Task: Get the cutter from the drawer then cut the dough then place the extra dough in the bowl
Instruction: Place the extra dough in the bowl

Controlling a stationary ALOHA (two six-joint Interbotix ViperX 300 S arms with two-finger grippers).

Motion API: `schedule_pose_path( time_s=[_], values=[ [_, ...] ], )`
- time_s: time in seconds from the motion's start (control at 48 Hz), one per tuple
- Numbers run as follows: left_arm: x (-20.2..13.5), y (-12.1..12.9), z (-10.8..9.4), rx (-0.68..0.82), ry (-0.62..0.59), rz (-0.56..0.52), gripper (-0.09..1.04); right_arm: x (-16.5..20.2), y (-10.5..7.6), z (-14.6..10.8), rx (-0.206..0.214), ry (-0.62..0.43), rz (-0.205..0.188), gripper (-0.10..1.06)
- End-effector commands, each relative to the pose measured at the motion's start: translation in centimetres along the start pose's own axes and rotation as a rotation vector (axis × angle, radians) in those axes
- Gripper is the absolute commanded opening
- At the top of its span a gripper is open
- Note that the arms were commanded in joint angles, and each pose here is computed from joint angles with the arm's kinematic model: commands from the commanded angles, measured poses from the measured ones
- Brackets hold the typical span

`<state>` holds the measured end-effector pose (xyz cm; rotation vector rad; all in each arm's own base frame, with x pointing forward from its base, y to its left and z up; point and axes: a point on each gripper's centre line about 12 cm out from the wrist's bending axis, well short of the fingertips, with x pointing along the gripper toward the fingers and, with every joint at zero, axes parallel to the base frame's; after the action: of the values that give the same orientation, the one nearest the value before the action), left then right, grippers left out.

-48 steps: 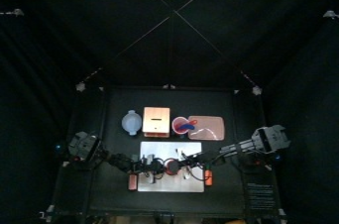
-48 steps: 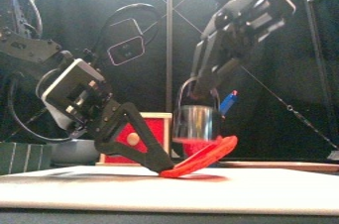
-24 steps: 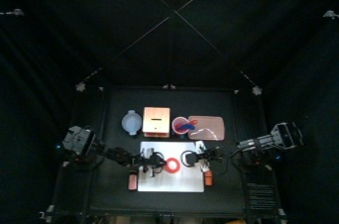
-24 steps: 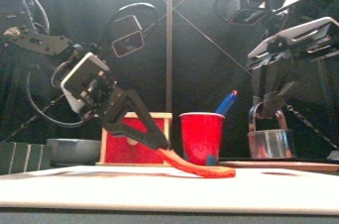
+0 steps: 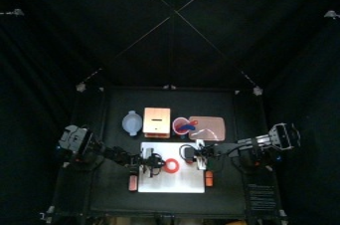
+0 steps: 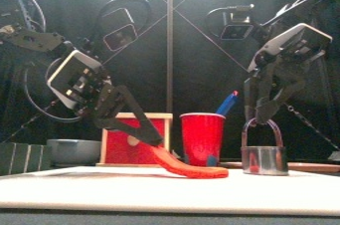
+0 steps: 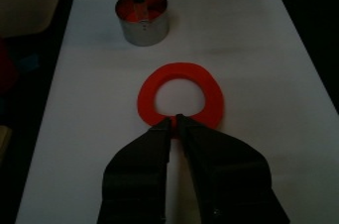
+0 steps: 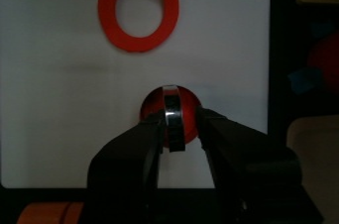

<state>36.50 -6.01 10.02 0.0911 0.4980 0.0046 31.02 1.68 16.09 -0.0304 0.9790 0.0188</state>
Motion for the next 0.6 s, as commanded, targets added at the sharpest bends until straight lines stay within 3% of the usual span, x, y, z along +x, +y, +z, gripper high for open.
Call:
schedule_pose_path(
  time_s=[0.021, 0.188, 0.396, 0.604],
  values=[
    [-0.4, 0.0, 1.5, 0.012, -0.04, -0.014, 0.59, -0.8, -0.1, 1.5, 0.011, -0.05, 0.002, 0.75],
    [-0.6, 0.0, 1.4, 0.013, -0.016, -0.026, 0.62, -0.7, 0.2, 2.0, 0.006, -0.056, 0.007, 0.75],
    [2.7, 2.1, 1.0, 0.007, 0.075, -0.001, 0.77, -0.4, 0.2, 2.6, 0.009, -0.058, 0.007, 0.75],
    [4.5, 2.9, 0.4, 0.018, 0.149, -0.005, 0.77, -0.2, 0.6, 2.6, 0.01, -0.051, 0.017, 0.75]
  ],
)
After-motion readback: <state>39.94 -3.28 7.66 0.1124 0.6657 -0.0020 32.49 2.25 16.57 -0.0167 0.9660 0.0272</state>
